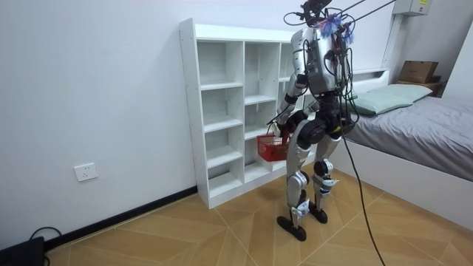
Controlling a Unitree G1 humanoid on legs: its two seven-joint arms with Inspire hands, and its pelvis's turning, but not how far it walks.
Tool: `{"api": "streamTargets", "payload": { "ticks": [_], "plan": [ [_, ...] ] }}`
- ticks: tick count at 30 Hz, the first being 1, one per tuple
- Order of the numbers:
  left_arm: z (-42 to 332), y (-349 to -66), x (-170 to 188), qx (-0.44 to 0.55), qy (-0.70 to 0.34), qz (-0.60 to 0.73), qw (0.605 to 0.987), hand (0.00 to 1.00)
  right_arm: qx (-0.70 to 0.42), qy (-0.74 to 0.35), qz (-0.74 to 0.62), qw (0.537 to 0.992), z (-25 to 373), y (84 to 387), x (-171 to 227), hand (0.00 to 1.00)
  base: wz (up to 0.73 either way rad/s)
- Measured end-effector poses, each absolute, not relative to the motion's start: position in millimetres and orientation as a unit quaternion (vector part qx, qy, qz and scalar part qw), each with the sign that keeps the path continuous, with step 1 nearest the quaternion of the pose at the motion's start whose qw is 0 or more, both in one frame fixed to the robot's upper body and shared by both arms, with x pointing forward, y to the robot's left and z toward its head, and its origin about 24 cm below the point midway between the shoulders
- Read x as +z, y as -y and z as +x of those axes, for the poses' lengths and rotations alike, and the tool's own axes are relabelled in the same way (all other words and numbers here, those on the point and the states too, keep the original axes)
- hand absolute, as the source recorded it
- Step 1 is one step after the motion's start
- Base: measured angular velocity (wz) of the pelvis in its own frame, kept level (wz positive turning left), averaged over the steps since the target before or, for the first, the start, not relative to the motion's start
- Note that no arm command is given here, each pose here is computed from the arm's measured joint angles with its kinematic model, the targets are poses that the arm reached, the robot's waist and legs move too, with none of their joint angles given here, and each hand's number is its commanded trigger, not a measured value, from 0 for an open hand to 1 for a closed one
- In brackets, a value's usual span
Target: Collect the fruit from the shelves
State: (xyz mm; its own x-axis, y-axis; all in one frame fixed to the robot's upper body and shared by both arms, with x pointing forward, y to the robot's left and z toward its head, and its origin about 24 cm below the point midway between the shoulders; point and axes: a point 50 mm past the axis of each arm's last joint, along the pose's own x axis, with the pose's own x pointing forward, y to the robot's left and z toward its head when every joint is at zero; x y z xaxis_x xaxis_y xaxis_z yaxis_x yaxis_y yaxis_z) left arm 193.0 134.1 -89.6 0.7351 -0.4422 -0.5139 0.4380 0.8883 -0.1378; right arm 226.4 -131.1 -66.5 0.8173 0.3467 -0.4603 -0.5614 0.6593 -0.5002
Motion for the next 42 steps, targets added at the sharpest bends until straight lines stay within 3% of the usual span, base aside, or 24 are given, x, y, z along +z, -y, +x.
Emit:
{"api": "streamTargets", "payload": {
  "ticks": [17, 19, 20, 21, 22, 24, 27, 42],
  "plan": [
    [191.2, -127.3, -91.7, -0.240, -0.282, -0.024, 0.929, 1.00, 0.249, -0.176, -0.326, 0.895, 225.1, 132.7, -71.2, 1.00, 0.00],
    [190.6, -126.3, -91.9, -0.242, -0.283, -0.023, 0.928, 1.00, 0.250, -0.176, -0.326, 0.895, 224.9, 132.3, -71.3, 0.65, 0.00],
    [190.6, -126.3, -92.0, -0.242, -0.283, -0.023, 0.928, 1.00, 0.250, -0.176, -0.326, 0.895, 225.0, 132.2, -71.3, 0.55, 0.00],
    [190.6, -126.2, -92.0, -0.243, -0.283, -0.023, 0.928, 1.00, 0.250, -0.176, -0.326, 0.895, 225.0, 132.1, -71.3, 0.51, 0.00],
    [190.6, -126.2, -92.0, -0.243, -0.283, -0.023, 0.928, 1.00, 0.251, -0.176, -0.326, 0.894, 225.0, 132.0, -71.3, 0.22, 0.00],
    [190.4, -126.3, -92.1, -0.243, -0.283, -0.023, 0.927, 1.00, 0.250, -0.176, -0.326, 0.895, 225.0, 132.0, -71.2, 0.07, 0.00],
    [189.9, -126.9, -92.7, -0.242, -0.285, -0.022, 0.927, 1.00, 0.249, -0.175, -0.327, 0.895, 225.8, 132.5, -70.7, 0.00, 0.00],
    [188.3, -119.4, -95.9, -0.269, -0.295, -0.021, 0.917, 1.00, 0.263, -0.168, -0.311, 0.898, 229.0, 121.0, -67.9, 0.02, 0.00]
  ]
}}
